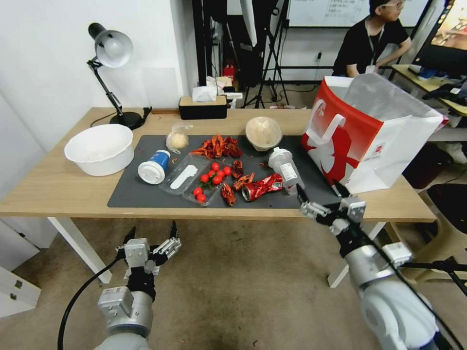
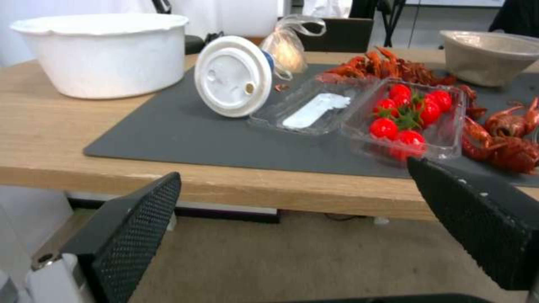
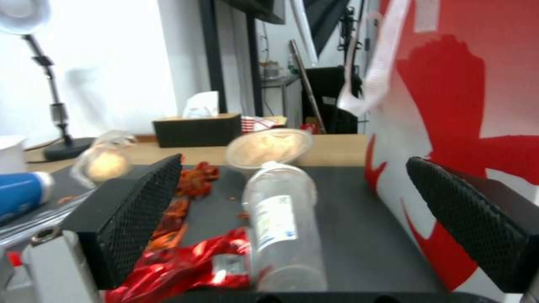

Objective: Pick up the trash from the table and place it into the takeout bag.

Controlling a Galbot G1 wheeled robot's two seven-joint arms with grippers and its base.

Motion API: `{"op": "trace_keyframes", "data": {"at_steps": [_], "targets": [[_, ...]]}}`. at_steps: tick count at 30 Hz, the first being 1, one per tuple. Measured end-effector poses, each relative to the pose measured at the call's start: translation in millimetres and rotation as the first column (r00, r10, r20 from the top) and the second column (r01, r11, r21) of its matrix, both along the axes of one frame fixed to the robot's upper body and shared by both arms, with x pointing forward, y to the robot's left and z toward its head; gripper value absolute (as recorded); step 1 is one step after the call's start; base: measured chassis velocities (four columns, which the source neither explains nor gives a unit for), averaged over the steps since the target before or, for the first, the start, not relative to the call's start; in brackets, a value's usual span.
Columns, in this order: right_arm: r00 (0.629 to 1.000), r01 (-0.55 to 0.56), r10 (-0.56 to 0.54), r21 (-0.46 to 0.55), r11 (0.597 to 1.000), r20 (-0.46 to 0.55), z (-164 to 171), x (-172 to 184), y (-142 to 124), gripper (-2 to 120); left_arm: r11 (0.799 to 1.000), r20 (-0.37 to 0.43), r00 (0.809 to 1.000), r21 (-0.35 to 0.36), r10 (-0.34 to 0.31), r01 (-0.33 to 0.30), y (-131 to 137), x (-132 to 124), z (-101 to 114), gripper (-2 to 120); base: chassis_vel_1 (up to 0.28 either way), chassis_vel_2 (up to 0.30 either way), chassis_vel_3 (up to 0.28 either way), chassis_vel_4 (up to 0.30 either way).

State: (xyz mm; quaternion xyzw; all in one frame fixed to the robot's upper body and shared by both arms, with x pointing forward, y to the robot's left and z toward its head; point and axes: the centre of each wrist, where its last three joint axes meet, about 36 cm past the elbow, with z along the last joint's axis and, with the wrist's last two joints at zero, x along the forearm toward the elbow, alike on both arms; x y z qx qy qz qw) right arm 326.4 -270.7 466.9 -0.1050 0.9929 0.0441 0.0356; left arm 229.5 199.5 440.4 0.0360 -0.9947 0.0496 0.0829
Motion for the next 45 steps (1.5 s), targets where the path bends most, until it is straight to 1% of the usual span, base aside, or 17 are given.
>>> {"op": "trace_keyframes", "data": {"at_steps": [5, 7, 8, 9, 11, 20, 21, 26, 29, 31, 32, 33, 35, 37, 41, 42, 45], "targets": [[1.0, 0.002, -0.002, 0.01, 1.0, -0.021, -2, 20, -3, 100, 1.0, -0.004, 1.0, 0.0, 0.002, -0.002, 1, 1, -1, 100, 0.0, 0.0, 0.0, 0.0], [0.999, -0.003, 0.004, 0.019, 1.0, -0.045, -1, 41, -5, 100, 1.0, -0.012, 1.0, 0.002, 0.01, -0.01, 3, -1, -1, 100, 0.0, 0.0, 0.0, 0.0], [0.999, -0.003, 0.004, 0.019, 1.0, -0.045, -1, 41, -5, 100, 1.0, -0.012, 1.0, 0.002, 0.01, -0.01, 3, -1, -1, 100, 0.0, 0.0, 0.0, 0.0], [0.998, -0.004, 0.005, 0.019, 1.0, -0.06, 1, 52, -6, 100, 1.0, -0.013, 1.0, 0.002, 0.015, -0.015, 4, -1, 0, 100, 0.0, 0.0, 0.0, 0.0], [0.997, -0.004, 0.005, 0.018, 1.0, -0.075, 2, 60, -6, 100, 1.0, -0.012, 1.0, 0.004, 0.018, -0.018, 5, -1, 0, 100, 0.0, 0.0, 0.0, 0.0], [0.996, -0.006, 0.008, 0.018, 1.0, -0.092, 3, 67, -6, 100, 1.0, -0.012, 1.0, 0.005, 0.021, -0.021, 5, -1, 0, 100, 0.0, 0.0, 0.0, 0.0], [0.994, -0.009, 0.011, 0.019, 1.0, -0.106, 4, 74, -5, 100, 1.0, -0.012, 1.0, 0.006, 0.023, -0.023, 6, -1, 0, 100, 0.0, 0.0, 0.0, 0.0], [0.993, -0.01, 0.012, 0.019, 1.0, -0.119, 5, 80, -4, 100, 1.0, -0.012, 1.0, 0.007, 0.024, -0.024, 6, -1, 0, 100, 0.0, 0.0, 0.0, 0.0], [0.991, -0.012, 0.014, 0.018, 1.0, -0.132, 7, 88, -3, 100, 1.0, -0.013, 1.0, 0.007, 0.026, -0.026, 6, -1, 0, 100, 0.0, 0.0, 0.0, 0.0], [0.987, -0.016, 0.018, 0.011, 1.0, -0.162, 9, 105, 2, 100, 1.0, -0.014, 0.999, 0.007, 0.03, -0.029, 6, -2, 0, 100, 0.0, 0.0, 0.0, 0.0], [0.98, -0.006, 0.004, -0.008, 1.0, -0.198, 14, 123, 8, 100, 0.999, -0.014, 0.999, 0.007, 0.033, -0.033, 7, -2, 0, 100, 0.0, 0.0, 0.0, 0.0], [0.98, -0.006, 0.004, -0.008, 1.0, -0.198, 14, 123, 8, 100, 0.999, -0.014, 0.999, 0.007, 0.033, -0.033, 7, -2, 0, 100, 0.0, 0.0, 0.0, 0.0], [0.967, 0.017, -0.03, -0.052, 0.999, -0.255, 22, 141, 20, 100, 0.999, -0.011, 0.999, 0.01, 0.039, -0.039, 8, -3, 0, 100, 0.0, 0.0, 0.0, 0.0], [0.962, 0.022, -0.038, -0.063, 0.998, -0.27, 26, 145, 24, 100, 0.999, -0.011, 0.999, 0.009, 0.04, -0.04, 8, -3, 0, 100, 0.0, 0.0, 0.0, 0.0], [0.921, 0.027, -0.077, -0.133, 0.991, -0.382, 48, 167, 46, 100, 0.999, -0.007, 0.999, 0.008, 0.048, -0.048, 8, -3, 0, 100, 0.0, 0.0, 0.0, 0.0], [0.921, 0.027, -0.077, -0.133, 0.991, -0.382, 48, 167, 46, 100, 0.999, -0.007, 0.999, 0.008, 0.048, -0.048, 8, -3, 0, 100, 0.0, 0.0, 0.0, 0.0], [0.885, -0.001, -0.078, -0.17, 0.985, -0.459, 56, 175, 49, 100, 0.999, 0.0, 0.999, 0.01, 0.054, -0.054, 8, -4, -1, 100, 0.0, 0.0, 0.0, 0.0]]}}
